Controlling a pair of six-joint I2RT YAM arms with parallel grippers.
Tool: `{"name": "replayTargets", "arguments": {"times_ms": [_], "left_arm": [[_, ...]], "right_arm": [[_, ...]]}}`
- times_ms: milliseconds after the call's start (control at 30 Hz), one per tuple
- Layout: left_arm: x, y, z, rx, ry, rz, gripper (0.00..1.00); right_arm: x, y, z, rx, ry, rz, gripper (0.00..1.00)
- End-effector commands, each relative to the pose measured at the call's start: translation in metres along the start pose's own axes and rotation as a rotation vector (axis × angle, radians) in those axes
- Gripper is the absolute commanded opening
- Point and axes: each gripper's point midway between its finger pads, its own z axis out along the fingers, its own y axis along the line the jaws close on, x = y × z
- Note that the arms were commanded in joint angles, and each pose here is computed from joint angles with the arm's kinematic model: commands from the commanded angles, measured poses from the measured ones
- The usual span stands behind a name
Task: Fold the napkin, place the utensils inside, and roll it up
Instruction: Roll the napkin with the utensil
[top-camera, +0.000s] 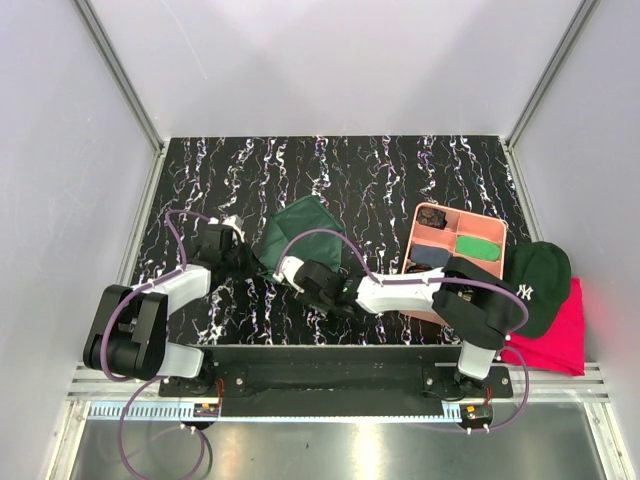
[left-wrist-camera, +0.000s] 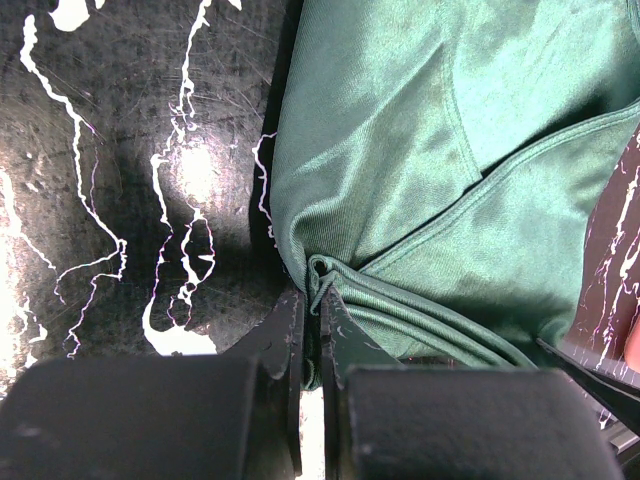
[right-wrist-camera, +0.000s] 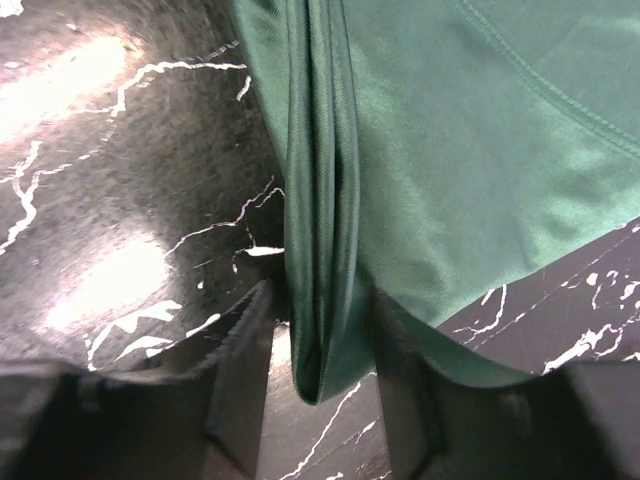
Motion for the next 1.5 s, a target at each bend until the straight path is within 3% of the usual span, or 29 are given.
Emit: {"name": "replayTargets", "arguments": {"times_ms": [0,167,300,467,700,900,1033,1067,1167,1333,1367,1467], "left_arm": [[-0.011,0.002,-0.003,-0.024,-0.031,0.015,0.00],[-0.011,-0.001,-0.003,-0.007,-0.031,0.020,0.00],[-0.010,-0.002,-0.005,-0.001,-0.036,0.025,0.00],[-0.010,0.001,-0.006,-0.017,-0.042,0.026,0.00],[-0.009,0.005,-0.006,-0.035,-0.039,0.023,0.00],[-0.007,0.005,-0.007,-0.036,-0.033,0.017,0.00],[-0.006,0.004,-0.009,-0.036,-0.023,0.010,0.00],[-0.004,0.005,-0.010,-0.042,-0.015,0.006,0.00],[-0.003,0.007,-0.012,-0.064,0.000,-0.006,0.00],[-0.003,0.005,-0.013,-0.075,0.026,-0.020,0.00],[-0.002,0.004,-0.014,-0.075,0.037,-0.022,0.00],[-0.001,0.002,-0.015,-0.074,0.066,-0.026,0.00]], "right_arm": [[-0.001,-0.014,0.003,0.019,0.037,0.042,0.45],[-0.004,-0.009,-0.002,-0.182,0.056,0.122,0.27],[-0.002,0.008,-0.015,-0.410,0.094,0.208,0.23],[0.009,0.006,-0.016,-0.506,0.149,0.322,0.18],[0.031,0.011,-0.012,-0.643,0.233,0.480,0.18],[0.020,0.003,-0.016,-0.667,0.199,0.517,0.29],[-0.006,-0.012,-0.032,-0.629,0.119,0.502,0.49],[-0.010,-0.018,-0.035,-0.603,0.110,0.498,0.59],[-0.031,-0.039,-0.047,-0.518,0.046,0.475,0.69],[-0.065,-0.059,-0.067,-0.307,-0.090,0.347,0.73],[-0.074,-0.056,-0.066,-0.196,-0.125,0.251,0.74],[-0.093,-0.038,-0.067,-0.091,-0.218,0.137,0.78]]}}
